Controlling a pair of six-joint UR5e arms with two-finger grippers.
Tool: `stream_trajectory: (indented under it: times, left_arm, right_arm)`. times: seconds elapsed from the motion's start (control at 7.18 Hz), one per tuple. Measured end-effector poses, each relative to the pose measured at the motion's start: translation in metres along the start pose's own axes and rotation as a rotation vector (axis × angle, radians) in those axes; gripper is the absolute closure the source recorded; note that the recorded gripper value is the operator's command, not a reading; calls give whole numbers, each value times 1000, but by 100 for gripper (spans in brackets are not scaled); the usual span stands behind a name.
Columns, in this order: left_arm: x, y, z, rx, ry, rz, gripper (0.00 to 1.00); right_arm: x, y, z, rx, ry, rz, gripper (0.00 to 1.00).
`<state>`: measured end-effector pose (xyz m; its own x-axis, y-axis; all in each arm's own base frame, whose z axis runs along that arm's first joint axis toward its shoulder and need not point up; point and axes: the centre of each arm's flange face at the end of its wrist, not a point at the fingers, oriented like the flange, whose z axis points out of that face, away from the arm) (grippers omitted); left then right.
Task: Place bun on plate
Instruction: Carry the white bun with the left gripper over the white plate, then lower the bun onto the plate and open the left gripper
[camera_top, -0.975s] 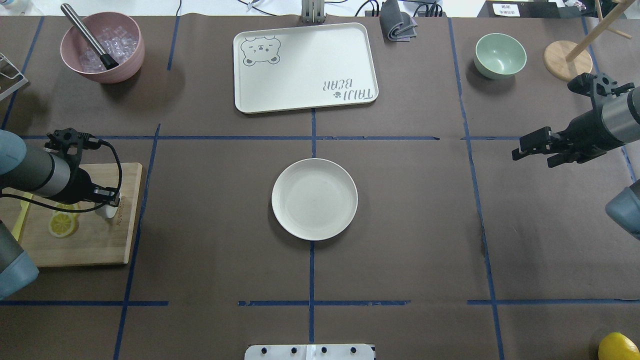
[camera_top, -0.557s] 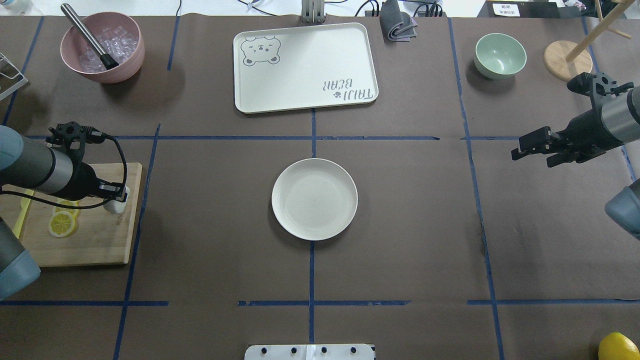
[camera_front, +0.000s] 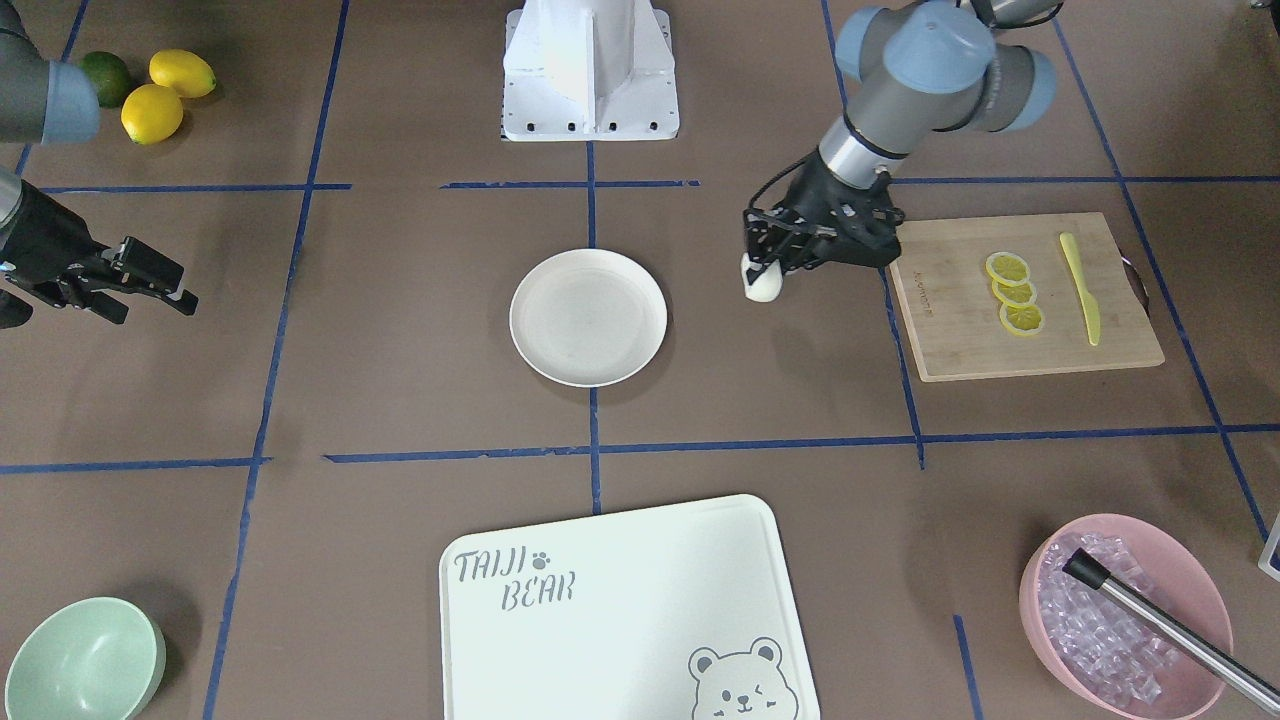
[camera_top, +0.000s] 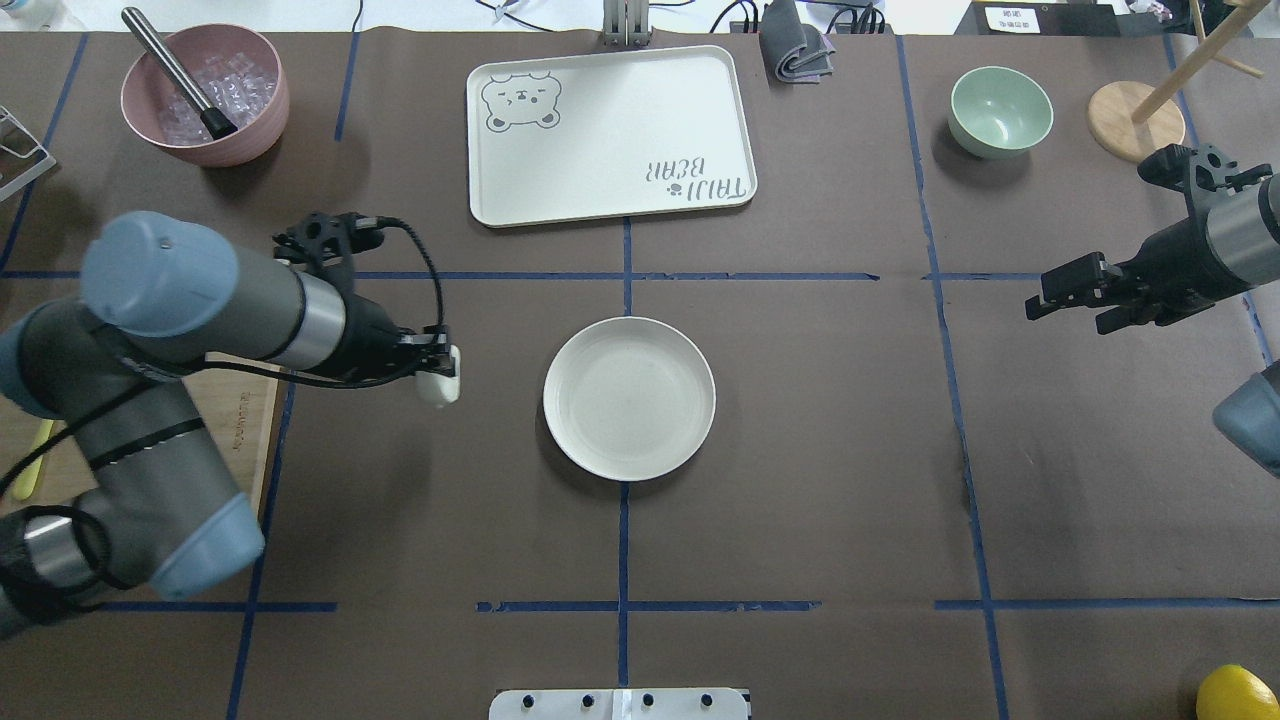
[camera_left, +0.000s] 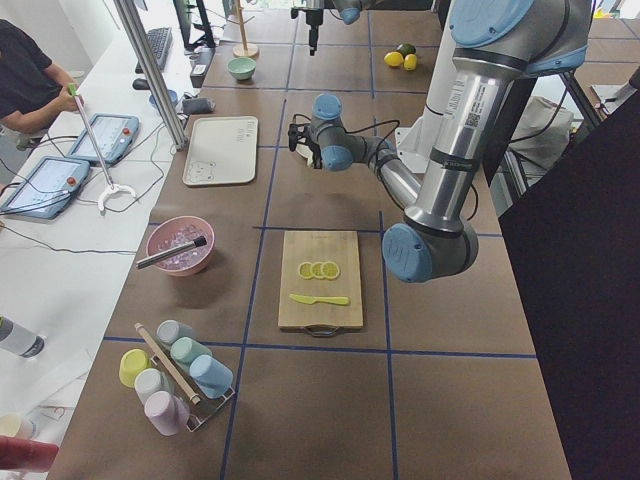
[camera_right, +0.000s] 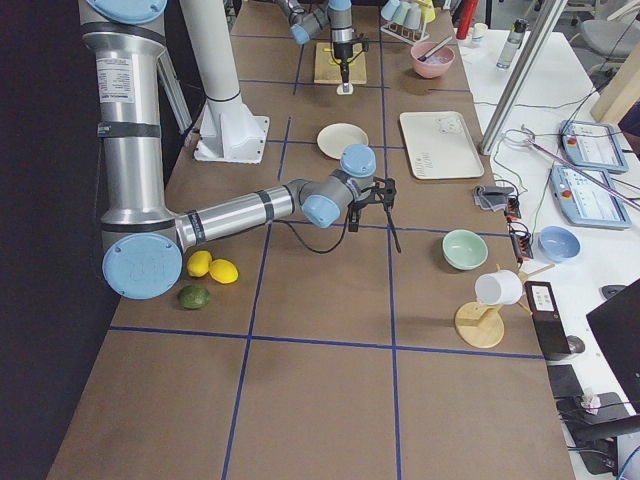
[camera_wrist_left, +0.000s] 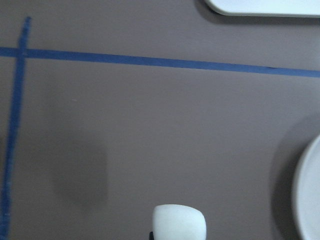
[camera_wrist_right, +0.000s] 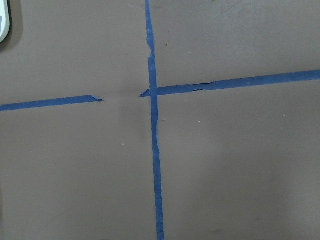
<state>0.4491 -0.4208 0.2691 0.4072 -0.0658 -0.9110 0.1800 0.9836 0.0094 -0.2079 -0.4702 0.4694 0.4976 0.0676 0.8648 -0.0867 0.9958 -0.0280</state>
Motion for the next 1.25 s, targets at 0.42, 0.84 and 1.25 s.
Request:
stream_trajectory:
  times: [0.42,0.84,1.25]
  left_arm:
    - [124,33,83,84,-59,-81,69]
    - [142,54,115,110,-98,-69,66]
    - [142,58,123,112,-109,-64,55]
  right_arm:
    - [2,0,3,-6,5,4,0]
    - [2,0,4,-4,7,5,0]
    - [2,0,4,-1,7,3,0]
